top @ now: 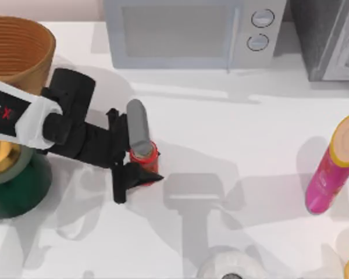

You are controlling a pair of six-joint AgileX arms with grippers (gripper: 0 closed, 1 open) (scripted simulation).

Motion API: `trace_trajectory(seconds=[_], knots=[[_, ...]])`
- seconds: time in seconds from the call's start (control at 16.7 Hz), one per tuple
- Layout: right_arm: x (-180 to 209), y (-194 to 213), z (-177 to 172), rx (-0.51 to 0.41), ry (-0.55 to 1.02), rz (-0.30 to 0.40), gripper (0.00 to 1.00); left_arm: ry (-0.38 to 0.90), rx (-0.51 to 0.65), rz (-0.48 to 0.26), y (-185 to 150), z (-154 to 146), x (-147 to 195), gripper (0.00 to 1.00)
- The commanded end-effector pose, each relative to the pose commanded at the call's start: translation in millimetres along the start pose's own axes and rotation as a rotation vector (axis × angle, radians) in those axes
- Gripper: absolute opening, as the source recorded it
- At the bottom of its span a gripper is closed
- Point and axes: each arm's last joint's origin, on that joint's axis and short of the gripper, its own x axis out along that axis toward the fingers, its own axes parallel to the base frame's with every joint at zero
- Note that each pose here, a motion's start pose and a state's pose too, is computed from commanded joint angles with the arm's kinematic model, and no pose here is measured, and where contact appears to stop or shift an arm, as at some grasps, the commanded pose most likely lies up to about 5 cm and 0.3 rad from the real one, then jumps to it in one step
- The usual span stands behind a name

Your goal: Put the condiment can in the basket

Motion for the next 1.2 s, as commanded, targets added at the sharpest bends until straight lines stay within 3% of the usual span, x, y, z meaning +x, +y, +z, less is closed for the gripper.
trace_trajectory(seconds=[0.18,0.3,0.54,0.84,1.02,1.2], knots=[[0,0,0,0.000,0.000,0.000,1.00,-0.001,0.001,0.007,1,1,-2,0.00],[0,0,0,0.000,0.000,0.000,1.00,0.002,-0.011,0.073,14,8,-12,0.00],[0,0,0,0.000,0.000,0.000,1.00,-0.010,-0.113,0.396,66,46,-75,0.00],[0,0,0,0.000,0.000,0.000,1.00,-0.047,-0.460,0.836,99,87,-201,0.00],[0,0,0,0.000,0.000,0.000,1.00,-0.036,-0.707,1.006,91,87,-260,0.00],[0,0,0,0.000,0.000,0.000,1.00,-0.005,-0.874,1.086,76,82,-292,0.00]])
